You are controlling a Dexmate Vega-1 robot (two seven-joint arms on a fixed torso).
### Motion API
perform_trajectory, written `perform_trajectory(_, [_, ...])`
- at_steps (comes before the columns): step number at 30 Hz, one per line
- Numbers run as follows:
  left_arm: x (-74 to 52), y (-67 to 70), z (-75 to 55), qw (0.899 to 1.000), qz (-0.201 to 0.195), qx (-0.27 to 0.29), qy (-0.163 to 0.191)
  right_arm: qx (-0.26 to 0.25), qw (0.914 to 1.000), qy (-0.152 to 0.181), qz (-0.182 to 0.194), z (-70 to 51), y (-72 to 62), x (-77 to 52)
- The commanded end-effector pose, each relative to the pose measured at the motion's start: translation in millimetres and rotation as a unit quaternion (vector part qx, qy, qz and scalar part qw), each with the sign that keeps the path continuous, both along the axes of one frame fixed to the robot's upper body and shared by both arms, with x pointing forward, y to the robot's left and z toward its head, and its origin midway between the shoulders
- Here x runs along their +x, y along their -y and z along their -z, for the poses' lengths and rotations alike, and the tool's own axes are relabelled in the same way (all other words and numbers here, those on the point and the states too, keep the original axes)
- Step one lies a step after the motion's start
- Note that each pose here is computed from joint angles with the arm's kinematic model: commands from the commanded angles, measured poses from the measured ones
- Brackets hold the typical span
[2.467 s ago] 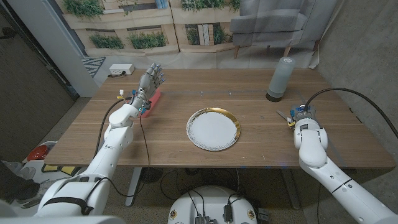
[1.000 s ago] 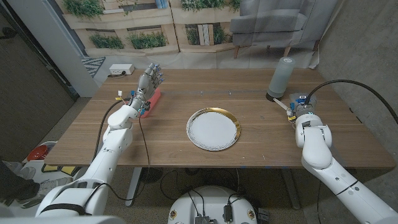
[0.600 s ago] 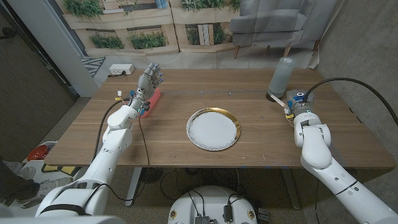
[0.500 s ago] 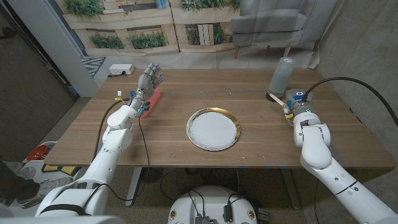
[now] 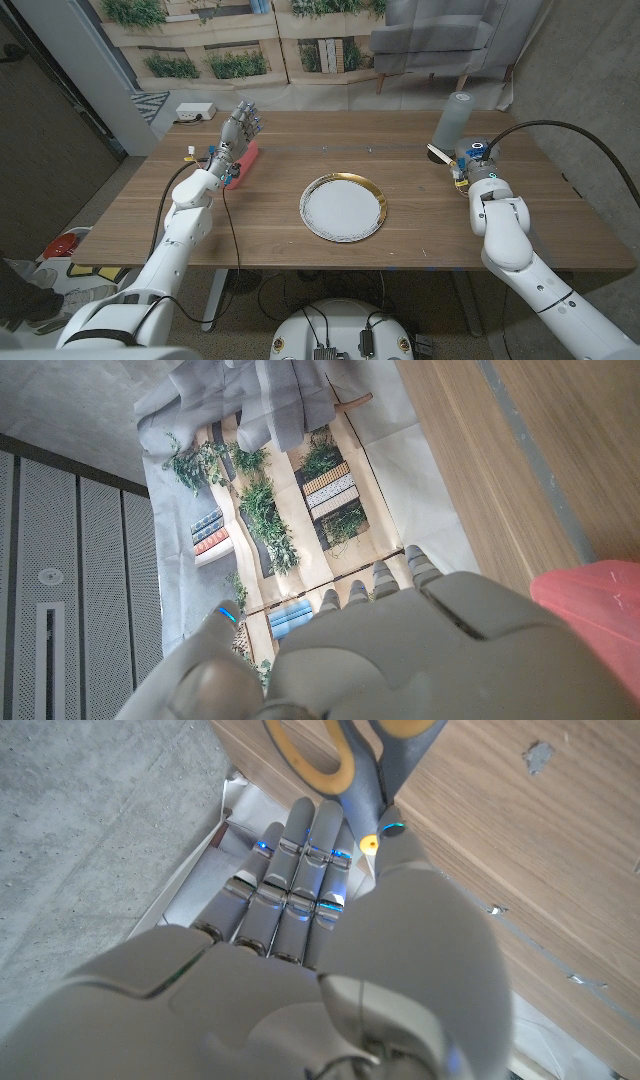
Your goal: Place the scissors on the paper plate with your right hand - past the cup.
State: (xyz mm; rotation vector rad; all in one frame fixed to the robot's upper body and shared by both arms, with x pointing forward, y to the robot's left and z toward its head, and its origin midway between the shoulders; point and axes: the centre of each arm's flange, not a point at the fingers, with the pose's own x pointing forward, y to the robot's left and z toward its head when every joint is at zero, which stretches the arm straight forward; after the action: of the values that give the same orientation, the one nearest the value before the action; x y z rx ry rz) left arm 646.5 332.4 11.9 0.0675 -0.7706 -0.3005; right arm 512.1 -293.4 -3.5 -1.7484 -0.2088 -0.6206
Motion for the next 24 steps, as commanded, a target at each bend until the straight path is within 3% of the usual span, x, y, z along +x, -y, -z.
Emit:
perform_trajectory(1, [-2.9, -1.4, 1.7, 1.0, -0.002, -0.002, 0.0, -0.012, 0.9996, 0.017, -0.02, -6.3, -11.3, -5.0])
perform_trajectory(24, [-6.9, -5.0, 1.7, 1.0, -0.005, -0.004, 0.003, -0.034, 0.996, 0.055, -0.061, -21.3, -36.4, -14.8])
